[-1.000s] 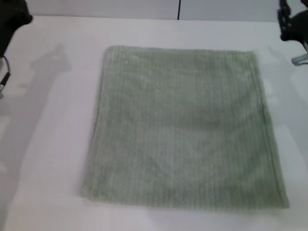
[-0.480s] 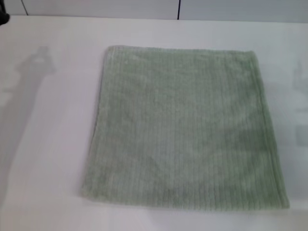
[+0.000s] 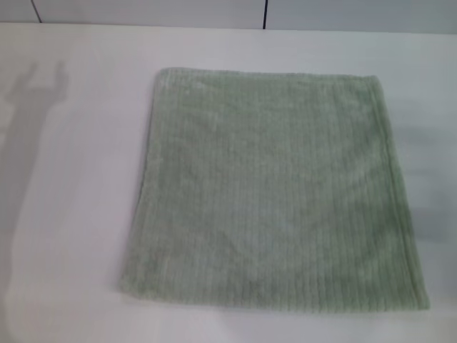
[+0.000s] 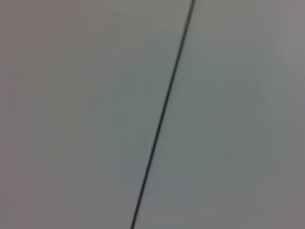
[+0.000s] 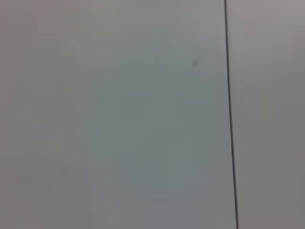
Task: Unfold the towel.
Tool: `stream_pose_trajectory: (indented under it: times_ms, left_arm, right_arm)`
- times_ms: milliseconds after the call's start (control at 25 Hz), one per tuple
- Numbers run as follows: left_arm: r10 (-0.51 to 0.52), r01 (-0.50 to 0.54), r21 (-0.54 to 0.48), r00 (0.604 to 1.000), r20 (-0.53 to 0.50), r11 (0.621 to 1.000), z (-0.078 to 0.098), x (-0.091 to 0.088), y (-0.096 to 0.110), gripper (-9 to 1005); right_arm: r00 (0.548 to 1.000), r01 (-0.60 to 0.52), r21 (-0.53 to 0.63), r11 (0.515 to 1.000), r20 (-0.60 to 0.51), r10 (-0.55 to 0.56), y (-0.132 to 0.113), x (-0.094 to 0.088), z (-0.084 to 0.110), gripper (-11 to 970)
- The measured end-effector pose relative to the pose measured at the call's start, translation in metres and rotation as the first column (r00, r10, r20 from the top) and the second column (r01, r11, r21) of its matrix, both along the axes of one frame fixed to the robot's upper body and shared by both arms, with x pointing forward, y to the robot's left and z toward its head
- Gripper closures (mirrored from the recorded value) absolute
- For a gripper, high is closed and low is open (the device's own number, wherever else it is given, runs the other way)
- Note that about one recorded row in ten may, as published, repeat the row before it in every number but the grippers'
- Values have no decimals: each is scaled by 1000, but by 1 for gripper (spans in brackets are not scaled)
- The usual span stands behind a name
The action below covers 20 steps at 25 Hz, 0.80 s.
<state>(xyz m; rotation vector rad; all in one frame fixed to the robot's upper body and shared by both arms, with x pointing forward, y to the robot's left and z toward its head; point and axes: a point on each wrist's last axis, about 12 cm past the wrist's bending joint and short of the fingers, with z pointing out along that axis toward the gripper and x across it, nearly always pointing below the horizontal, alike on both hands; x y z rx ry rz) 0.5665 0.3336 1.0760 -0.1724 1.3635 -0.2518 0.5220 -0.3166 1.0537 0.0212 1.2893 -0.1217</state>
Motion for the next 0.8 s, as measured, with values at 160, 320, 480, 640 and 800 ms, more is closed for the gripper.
stream_pose_trajectory:
  times_ms: [160,320,480,640,800]
  left_arm:
    - [14,-14,-6,1000,-8,1000,-2,2,2,482]
    - [16,-16,-6,1000,-9,1000,-2,2,2,335]
    - [40,-39,33,999,-13,999,-4,1,3,221]
    - [44,-44,31,999,-19,999,-6,-1,4,140]
    - [43,-43,18,999,-23,999,-8,-3,4,143]
  right_arm:
    - [1000,13,-12,1000,16,-13,-3,2,2,341]
    - [1000,15,-32,999,9,-15,-3,6,2,341]
    - [999,41,-18,999,14,-41,-4,11,3,341]
    - [999,42,-13,999,16,-42,-5,12,4,341]
    - [999,43,-10,999,20,-43,-5,13,5,341]
